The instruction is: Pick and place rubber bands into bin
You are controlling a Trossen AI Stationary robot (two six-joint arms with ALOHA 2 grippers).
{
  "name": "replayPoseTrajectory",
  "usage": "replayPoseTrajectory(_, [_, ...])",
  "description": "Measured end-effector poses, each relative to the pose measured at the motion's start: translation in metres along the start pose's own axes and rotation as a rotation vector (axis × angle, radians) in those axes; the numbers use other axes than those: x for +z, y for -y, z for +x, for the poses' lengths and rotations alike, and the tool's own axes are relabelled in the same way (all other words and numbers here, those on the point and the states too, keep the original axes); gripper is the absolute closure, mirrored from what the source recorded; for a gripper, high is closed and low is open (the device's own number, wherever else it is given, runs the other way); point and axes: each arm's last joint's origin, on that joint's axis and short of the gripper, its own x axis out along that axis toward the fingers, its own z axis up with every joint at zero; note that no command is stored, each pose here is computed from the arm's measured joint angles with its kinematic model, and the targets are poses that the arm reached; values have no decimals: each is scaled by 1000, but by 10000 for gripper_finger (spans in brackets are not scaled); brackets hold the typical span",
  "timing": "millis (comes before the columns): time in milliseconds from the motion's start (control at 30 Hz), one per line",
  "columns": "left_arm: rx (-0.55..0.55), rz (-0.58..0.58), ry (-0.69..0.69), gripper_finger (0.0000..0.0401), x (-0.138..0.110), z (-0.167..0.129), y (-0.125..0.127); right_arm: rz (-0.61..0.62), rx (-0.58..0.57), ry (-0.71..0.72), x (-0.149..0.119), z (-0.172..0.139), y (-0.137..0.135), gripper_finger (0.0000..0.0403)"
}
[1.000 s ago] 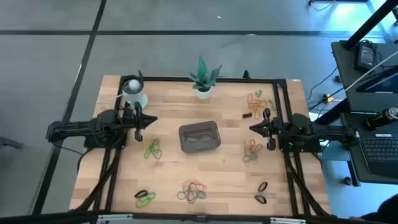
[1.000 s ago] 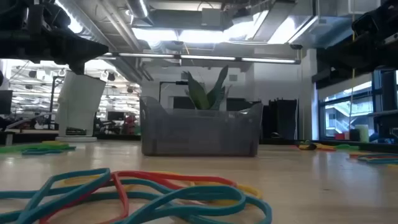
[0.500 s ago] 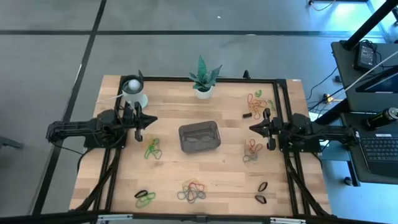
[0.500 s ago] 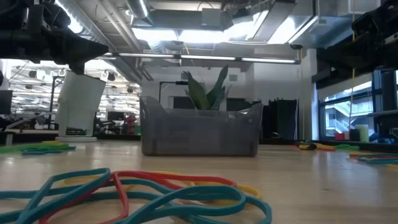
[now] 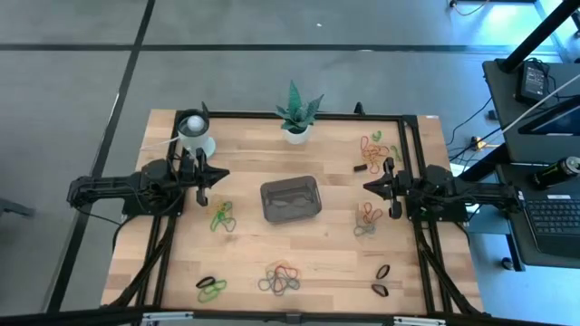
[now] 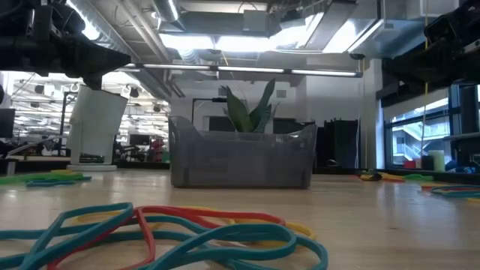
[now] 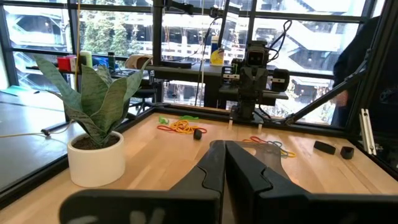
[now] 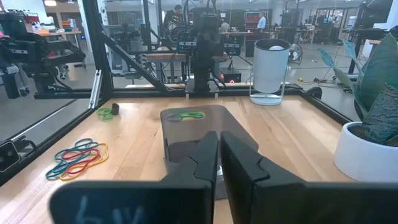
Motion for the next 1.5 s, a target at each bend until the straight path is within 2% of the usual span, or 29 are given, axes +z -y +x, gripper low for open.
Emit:
replayPoseTrajectory(1367, [0, 0, 0, 395, 0, 0, 0, -1, -2, 13, 1, 0, 0, 377])
replayPoseTrajectory(1500, [0, 0, 0, 395, 0, 0, 0, 3, -84, 75, 7, 0, 2, 377])
